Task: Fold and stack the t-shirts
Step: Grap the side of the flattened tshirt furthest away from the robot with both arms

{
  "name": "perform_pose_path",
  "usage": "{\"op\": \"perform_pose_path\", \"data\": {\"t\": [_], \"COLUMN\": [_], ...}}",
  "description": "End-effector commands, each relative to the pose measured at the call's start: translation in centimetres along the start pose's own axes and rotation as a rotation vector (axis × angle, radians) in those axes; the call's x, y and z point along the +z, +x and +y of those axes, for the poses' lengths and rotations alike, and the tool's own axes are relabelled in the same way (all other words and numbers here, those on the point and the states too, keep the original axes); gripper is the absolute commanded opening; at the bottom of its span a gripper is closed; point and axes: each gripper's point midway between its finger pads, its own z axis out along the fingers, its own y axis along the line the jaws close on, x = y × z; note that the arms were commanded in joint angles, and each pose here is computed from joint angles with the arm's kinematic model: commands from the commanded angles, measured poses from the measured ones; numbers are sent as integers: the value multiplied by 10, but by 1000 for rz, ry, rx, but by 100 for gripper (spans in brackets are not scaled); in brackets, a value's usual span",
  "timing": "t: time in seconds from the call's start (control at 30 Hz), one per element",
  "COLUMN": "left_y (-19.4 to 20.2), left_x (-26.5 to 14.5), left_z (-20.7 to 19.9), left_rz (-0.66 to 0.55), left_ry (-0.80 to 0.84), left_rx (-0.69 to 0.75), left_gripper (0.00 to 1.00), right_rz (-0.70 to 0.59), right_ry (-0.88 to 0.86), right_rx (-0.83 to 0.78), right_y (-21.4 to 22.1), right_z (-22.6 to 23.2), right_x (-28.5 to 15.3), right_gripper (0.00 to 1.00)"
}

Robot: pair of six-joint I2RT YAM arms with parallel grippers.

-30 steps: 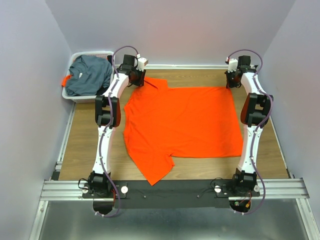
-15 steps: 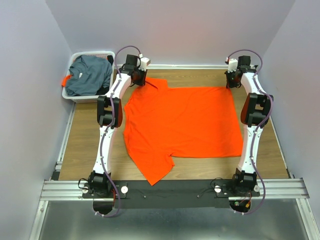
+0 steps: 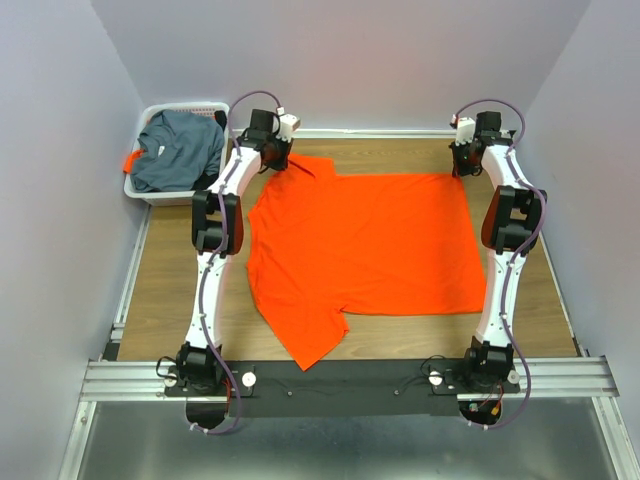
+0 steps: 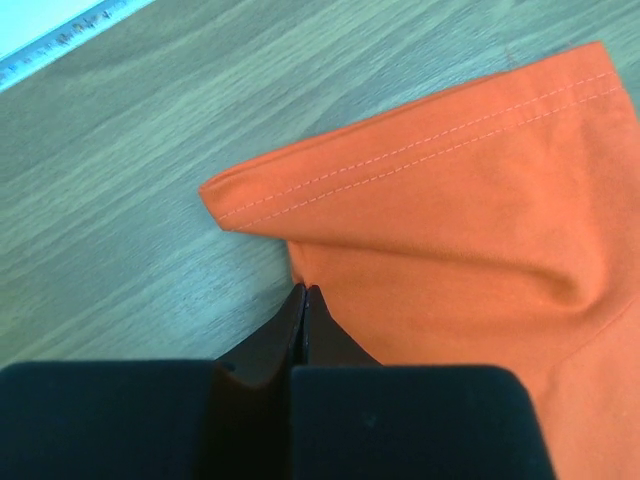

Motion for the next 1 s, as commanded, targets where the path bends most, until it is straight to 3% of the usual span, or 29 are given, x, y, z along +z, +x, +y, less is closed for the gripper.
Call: {"op": "perform_pose_path", "data": {"t": [0.0, 0.53, 0.97], "left_y": [-58, -90, -78], "left_x": [-47, -93, -126], "left_z": [2, -12, -15], "left_rz": [-160, -263, -264], "left_ry": [7, 64, 64], "left_rx": [59, 142, 190], "left_gripper": [0, 0, 0], "right_rz": [18, -81, -87], "right_ry": [-20, -44, -66], "right_rx": [9, 17, -31], "right_y": [5, -22, -19], "right_z": [-1, -14, -2], "right_x": [-15, -56, -87], "right_gripper": [0, 1, 1]}}
